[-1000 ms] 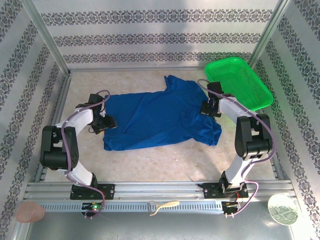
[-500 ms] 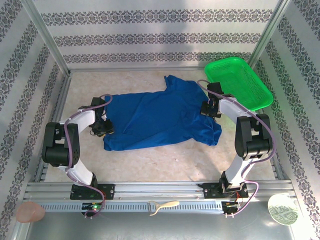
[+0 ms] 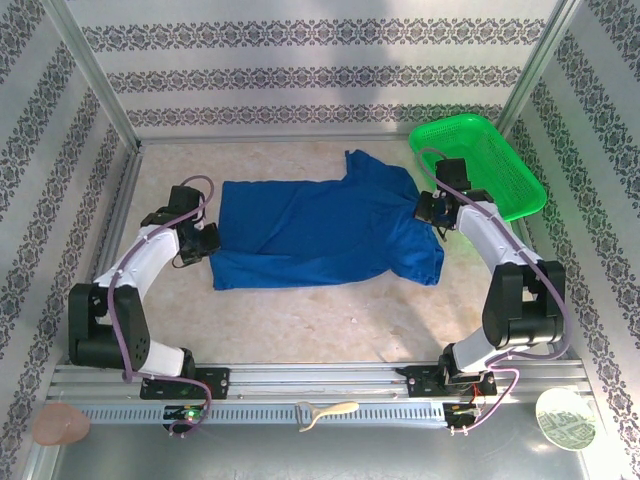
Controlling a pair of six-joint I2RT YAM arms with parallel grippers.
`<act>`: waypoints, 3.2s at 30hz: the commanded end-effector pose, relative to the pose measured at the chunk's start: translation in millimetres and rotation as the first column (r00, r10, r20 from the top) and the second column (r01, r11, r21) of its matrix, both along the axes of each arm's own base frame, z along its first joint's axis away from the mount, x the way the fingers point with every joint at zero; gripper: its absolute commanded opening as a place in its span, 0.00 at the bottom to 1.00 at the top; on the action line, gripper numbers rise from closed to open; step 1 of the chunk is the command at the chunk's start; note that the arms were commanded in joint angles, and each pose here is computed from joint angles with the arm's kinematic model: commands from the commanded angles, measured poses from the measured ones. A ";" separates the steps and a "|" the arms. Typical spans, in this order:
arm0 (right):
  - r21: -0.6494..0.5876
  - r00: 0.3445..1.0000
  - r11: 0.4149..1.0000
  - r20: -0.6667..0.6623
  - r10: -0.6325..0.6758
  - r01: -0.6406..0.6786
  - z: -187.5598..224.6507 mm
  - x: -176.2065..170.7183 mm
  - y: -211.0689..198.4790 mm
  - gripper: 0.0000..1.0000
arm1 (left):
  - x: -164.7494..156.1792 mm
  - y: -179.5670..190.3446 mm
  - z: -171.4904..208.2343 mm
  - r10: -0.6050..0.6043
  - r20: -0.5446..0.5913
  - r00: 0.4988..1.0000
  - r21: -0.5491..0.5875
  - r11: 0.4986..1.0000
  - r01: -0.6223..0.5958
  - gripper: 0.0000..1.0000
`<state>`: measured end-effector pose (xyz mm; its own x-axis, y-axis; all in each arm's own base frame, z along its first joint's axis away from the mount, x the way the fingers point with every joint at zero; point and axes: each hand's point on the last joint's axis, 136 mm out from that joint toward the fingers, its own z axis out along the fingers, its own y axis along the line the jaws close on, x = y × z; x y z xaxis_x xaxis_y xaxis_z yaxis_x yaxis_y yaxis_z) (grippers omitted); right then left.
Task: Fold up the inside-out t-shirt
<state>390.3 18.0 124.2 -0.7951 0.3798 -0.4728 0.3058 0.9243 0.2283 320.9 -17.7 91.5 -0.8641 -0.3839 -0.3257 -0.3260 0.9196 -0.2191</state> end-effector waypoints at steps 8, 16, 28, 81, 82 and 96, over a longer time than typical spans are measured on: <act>0.010 0.998 0.998 -0.003 -0.056 0.056 -6.5 1.2 -10.9 0.00 | 25.3 7.6 18.6 0.041 0.124 0.991 0.037 0.998 -0.046 0.00; -0.029 0.992 0.994 -0.061 -0.111 0.109 -36.6 16.3 -27.3 0.00 | 69.1 8.4 5.6 0.011 0.117 0.993 0.060 0.998 -0.018 0.00; 0.040 0.997 0.998 -0.050 -0.051 0.053 -9.7 -22.7 -12.2 0.56 | 90.9 11.8 -8.4 0.005 0.025 1.000 0.024 1.000 -0.006 0.94; 0.103 0.962 0.995 -0.270 0.038 -0.010 -43.0 -143.4 -4.5 0.00 | -27.0 61.7 -32.9 0.329 -0.047 0.943 -0.153 0.931 -0.332 0.00; 0.101 0.962 0.995 -0.272 0.033 -0.005 -40.9 -145.0 -6.0 0.00 | -28.8 61.6 -30.6 0.332 -0.040 0.942 -0.161 0.929 -0.334 0.00; 0.133 0.966 0.991 -0.256 0.021 0.014 -44.3 -142.4 -2.6 0.00 | -42.2 -6.8 -51.4 0.238 -0.054 0.970 -0.270 0.932 -0.243 0.79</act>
